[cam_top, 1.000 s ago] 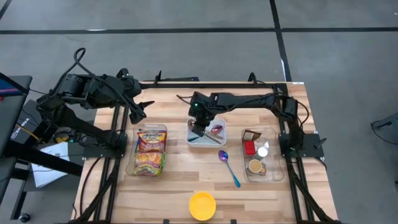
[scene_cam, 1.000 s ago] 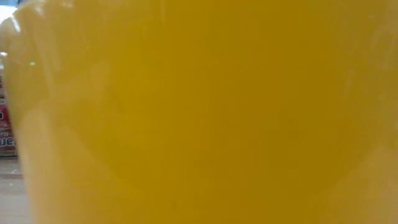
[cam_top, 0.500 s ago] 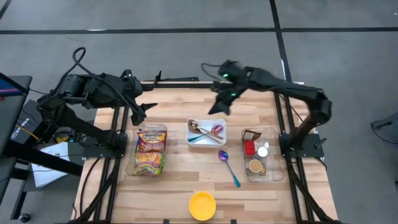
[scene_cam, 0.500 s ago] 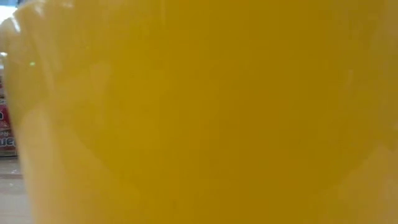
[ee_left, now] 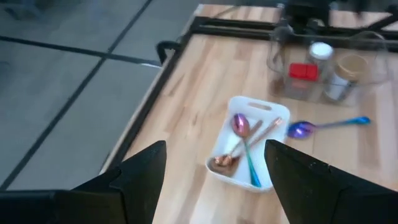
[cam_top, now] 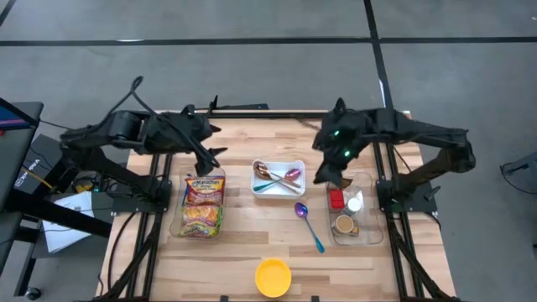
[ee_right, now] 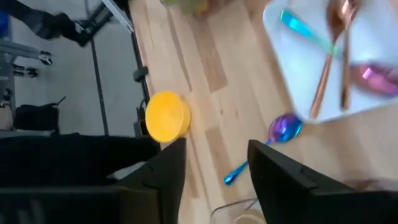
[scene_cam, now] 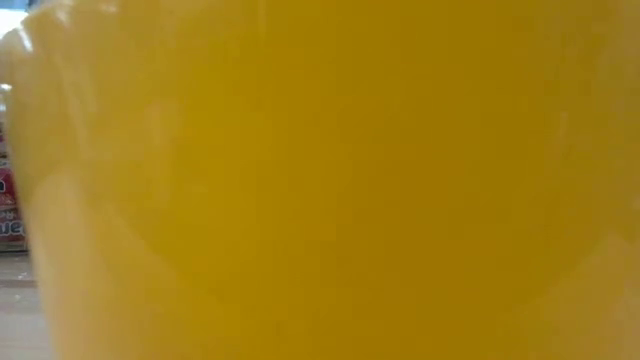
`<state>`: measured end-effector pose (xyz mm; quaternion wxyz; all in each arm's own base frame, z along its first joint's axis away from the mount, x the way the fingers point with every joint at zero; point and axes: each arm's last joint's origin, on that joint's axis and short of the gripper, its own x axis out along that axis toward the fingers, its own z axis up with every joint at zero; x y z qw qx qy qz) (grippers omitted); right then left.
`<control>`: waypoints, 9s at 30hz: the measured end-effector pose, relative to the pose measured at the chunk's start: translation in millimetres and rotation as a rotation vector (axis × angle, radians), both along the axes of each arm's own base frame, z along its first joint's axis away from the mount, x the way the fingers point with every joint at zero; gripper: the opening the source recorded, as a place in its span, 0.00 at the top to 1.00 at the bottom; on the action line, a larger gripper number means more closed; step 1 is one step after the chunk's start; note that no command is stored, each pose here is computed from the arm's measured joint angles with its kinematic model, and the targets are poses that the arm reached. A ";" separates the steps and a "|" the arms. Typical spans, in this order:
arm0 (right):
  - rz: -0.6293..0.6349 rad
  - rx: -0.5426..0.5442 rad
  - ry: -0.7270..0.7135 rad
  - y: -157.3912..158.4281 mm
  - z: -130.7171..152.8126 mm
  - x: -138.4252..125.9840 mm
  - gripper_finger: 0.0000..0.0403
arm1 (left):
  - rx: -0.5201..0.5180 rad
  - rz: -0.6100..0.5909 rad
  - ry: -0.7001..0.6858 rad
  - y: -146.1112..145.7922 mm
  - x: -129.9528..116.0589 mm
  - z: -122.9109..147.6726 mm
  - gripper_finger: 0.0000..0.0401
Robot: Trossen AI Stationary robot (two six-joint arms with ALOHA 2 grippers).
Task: Pick & Place Food Item
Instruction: Put the violet spoon into the white bin
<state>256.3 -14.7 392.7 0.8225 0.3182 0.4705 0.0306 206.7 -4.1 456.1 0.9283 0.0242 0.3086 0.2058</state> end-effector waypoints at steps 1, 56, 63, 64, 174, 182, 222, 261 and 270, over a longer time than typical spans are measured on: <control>0.002 0.015 0.029 5.5 -4.3 5.1 0.58 | 0.008 0.016 -0.007 0.3 2.2 -2.1 0.34; -0.338 -0.271 0.780 115.3 -236.7 108.7 0.65 | 0.140 0.048 -0.180 9.8 -79.4 28.4 0.34; -0.368 -0.268 0.752 117.3 -247.8 105.2 0.67 | 0.140 0.049 -0.180 9.9 -79.6 28.5 0.34; -0.372 -0.269 0.759 116.9 -249.0 103.7 0.67 | 0.139 0.048 -0.180 9.8 -79.5 28.5 0.34; -0.498 -0.205 0.565 130.0 -243.7 123.5 0.67 | 0.088 -0.064 -0.177 6.7 -78.9 27.9 0.34; -0.510 -0.133 0.598 124.6 -255.6 118.7 0.67 | 0.077 -0.083 -0.178 6.2 -78.7 27.8 0.34; -0.330 -0.193 0.411 164.8 -172.7 141.1 1.00 | 0.068 -0.097 -0.178 5.7 -78.6 27.6 0.34; -1.621 0.142 0.047 91.7 -95.7 158.3 1.00 | -0.011 -0.046 -0.131 6.0 -82.4 20.4 0.34; -1.749 0.108 0.086 42.1 -109.8 168.4 1.00 | -0.034 -0.030 -0.144 6.0 -82.3 20.5 0.34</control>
